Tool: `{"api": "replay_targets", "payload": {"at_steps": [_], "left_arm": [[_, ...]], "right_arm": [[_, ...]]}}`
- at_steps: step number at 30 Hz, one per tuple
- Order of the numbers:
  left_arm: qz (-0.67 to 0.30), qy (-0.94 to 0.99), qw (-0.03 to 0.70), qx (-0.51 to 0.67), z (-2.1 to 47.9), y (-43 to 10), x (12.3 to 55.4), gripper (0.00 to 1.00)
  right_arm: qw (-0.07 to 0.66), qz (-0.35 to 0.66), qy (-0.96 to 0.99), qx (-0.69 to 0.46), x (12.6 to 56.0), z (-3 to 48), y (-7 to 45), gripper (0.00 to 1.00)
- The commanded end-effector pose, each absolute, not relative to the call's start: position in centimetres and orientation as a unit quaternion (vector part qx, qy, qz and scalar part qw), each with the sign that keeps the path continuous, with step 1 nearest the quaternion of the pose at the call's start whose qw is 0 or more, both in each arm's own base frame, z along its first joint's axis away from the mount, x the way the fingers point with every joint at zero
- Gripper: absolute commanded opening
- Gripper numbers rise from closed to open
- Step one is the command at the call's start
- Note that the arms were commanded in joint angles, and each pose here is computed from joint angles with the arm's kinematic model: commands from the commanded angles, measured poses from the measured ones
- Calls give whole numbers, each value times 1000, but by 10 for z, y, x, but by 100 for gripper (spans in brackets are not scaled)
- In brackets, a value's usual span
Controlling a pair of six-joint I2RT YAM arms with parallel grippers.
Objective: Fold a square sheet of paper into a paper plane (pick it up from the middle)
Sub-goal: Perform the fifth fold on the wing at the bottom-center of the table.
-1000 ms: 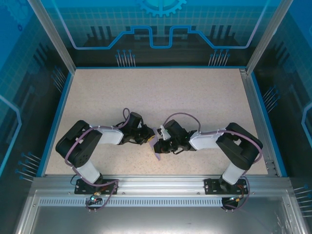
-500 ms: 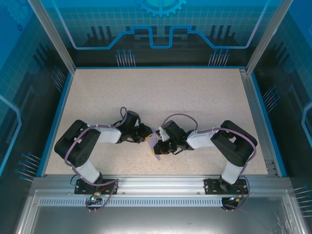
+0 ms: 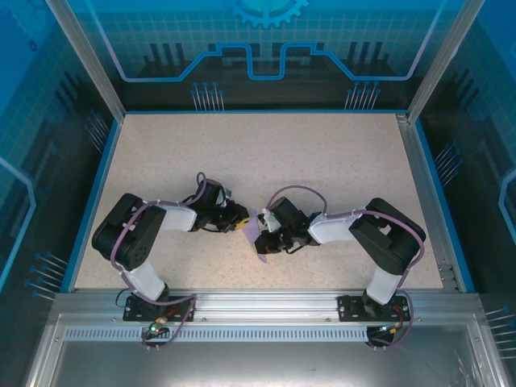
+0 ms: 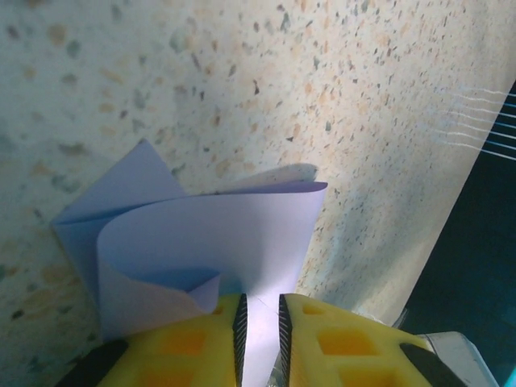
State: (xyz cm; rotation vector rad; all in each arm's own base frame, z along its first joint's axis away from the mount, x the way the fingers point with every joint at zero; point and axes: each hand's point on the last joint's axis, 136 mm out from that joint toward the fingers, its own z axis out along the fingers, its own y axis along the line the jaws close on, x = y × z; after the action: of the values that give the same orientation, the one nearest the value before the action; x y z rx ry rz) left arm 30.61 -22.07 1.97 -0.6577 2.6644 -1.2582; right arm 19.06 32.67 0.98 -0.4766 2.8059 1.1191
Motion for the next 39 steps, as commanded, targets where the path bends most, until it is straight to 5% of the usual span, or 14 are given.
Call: {"api": "replay_targets", "payload": {"at_steps": [1, 13, 21, 28, 39], "left_arm": [[-387, 888, 124, -216, 14, -193, 344, 24], [-421, 868, 159, -210, 54, -166, 376, 28], [-441, 856, 185, -194, 98, -169, 353, 29], [-437, 870, 166, -157, 86, -201, 312, 25], [-443, 873, 145, -145, 52, -228, 304, 24]], "right_arm": [[-59, 265, 953, -134, 149, -38, 275, 4], [-55, 270, 953, -128, 164, -32, 271, 4], [-44, 274, 952, -131, 178, -25, 282, 5], [-31, 272, 953, -129, 183, -22, 283, 5], [-31, 274, 953, -123, 181, -23, 281, 6]]}}
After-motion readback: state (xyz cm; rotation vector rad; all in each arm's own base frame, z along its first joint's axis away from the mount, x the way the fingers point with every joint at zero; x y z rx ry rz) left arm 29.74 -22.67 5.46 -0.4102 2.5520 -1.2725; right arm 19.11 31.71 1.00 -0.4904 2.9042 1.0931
